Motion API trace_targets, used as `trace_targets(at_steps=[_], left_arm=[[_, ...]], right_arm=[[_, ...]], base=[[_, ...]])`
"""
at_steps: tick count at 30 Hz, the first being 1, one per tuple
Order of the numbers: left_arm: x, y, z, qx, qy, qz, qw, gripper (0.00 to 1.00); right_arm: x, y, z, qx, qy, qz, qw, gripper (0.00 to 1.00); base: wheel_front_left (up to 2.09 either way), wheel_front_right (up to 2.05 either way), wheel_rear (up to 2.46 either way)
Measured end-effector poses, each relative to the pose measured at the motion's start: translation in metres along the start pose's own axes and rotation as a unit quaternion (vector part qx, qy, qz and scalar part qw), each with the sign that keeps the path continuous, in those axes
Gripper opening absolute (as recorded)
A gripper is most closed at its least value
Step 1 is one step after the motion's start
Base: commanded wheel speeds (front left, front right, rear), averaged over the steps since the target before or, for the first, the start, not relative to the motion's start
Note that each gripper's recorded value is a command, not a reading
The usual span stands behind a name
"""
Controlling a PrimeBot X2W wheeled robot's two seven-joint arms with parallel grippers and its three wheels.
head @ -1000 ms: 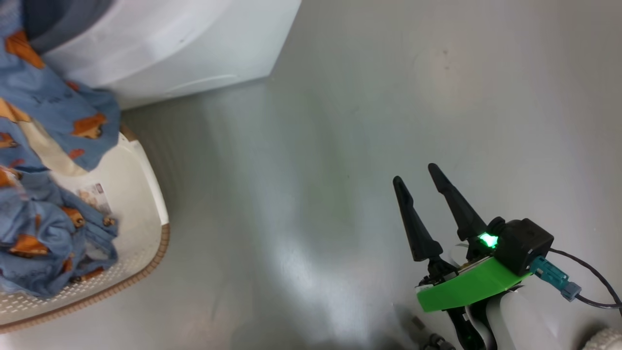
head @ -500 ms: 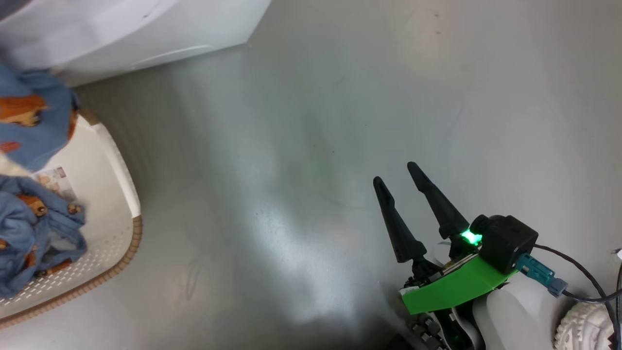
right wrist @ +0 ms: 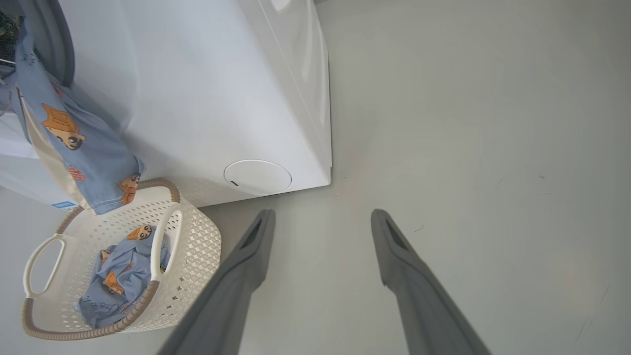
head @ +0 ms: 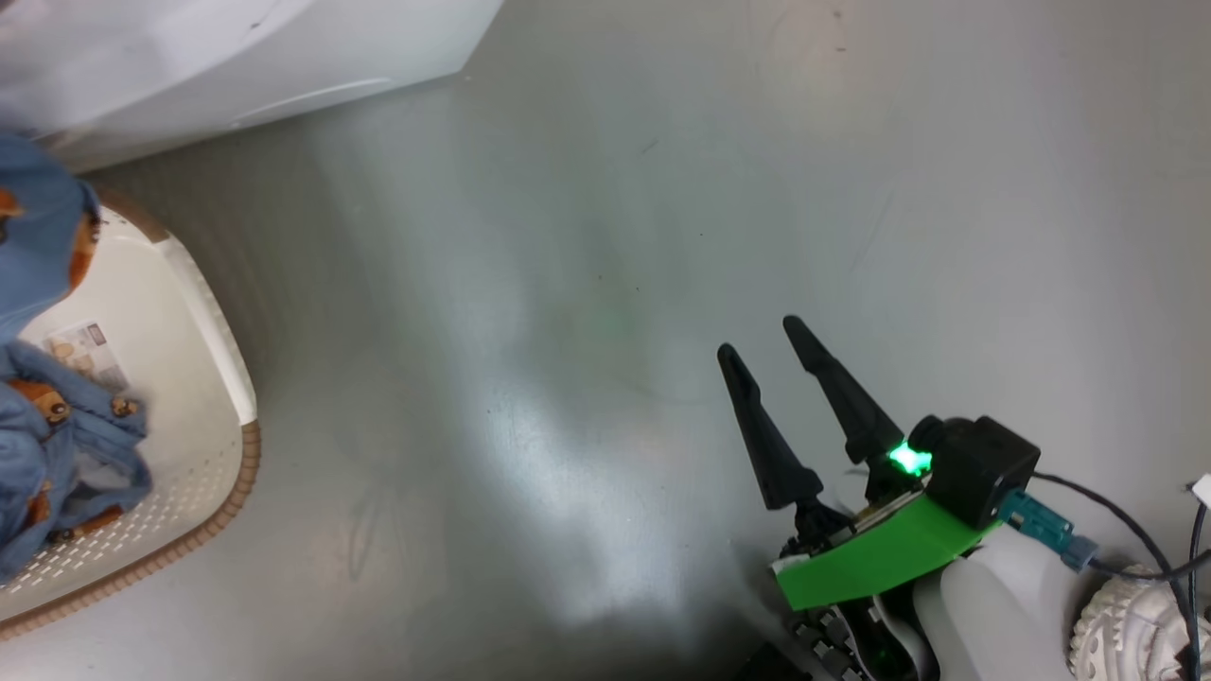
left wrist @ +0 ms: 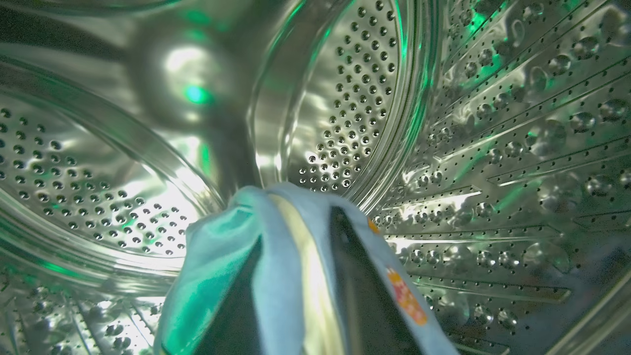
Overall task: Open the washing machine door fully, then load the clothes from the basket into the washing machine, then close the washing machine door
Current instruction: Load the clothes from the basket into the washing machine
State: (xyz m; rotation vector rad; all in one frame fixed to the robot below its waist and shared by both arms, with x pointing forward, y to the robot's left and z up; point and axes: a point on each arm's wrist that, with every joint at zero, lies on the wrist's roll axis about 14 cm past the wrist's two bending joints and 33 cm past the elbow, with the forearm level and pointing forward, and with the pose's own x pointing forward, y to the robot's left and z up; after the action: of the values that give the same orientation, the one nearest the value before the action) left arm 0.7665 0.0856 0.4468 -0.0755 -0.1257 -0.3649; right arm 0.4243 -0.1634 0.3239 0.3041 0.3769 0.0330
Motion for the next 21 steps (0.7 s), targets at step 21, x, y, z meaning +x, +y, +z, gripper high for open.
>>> trace_targets(at_steps=[21], left_arm=[[-0.027,-0.015,0.018,-0.016,-0.012,-0.015,1.0,1.0]], right_arm=[[0.021,0.01,0.017,0.004,-0.033,0.02,0.999,1.0]], base=[[0.0,0.0,0.0]])
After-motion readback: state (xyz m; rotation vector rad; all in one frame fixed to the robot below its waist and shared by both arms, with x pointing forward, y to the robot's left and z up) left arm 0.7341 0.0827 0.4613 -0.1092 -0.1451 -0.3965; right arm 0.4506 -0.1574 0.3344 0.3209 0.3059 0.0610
